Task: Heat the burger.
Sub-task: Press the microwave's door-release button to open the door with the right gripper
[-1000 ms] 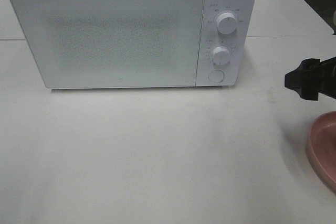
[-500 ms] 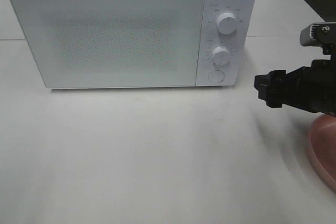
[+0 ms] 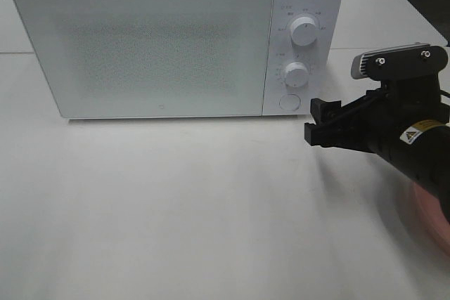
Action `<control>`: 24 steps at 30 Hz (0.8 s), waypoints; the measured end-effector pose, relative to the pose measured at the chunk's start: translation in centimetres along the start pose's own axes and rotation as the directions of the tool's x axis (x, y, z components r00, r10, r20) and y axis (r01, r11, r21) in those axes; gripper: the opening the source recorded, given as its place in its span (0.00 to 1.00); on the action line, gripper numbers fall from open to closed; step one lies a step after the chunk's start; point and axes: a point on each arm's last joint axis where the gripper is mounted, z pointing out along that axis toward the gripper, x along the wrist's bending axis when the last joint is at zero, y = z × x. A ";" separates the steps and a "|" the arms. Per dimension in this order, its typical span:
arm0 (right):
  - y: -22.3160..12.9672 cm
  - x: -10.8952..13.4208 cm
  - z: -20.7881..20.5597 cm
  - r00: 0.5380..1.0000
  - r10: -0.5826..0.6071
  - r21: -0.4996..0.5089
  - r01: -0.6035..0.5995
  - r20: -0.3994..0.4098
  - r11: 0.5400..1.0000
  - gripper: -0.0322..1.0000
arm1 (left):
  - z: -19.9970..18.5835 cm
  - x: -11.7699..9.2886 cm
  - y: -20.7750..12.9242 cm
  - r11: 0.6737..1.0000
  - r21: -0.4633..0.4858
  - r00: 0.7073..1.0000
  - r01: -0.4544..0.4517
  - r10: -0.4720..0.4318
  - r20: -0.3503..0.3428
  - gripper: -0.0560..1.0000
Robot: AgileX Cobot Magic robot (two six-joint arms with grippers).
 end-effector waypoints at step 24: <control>-2.0 3.0 -0.2 0.989 0.144 -0.029 -0.144 0.018 0.989 0.75 | 0.0 0.0 0.0 1.000 0.000 1.000 0.000 0.000 0.000 0.99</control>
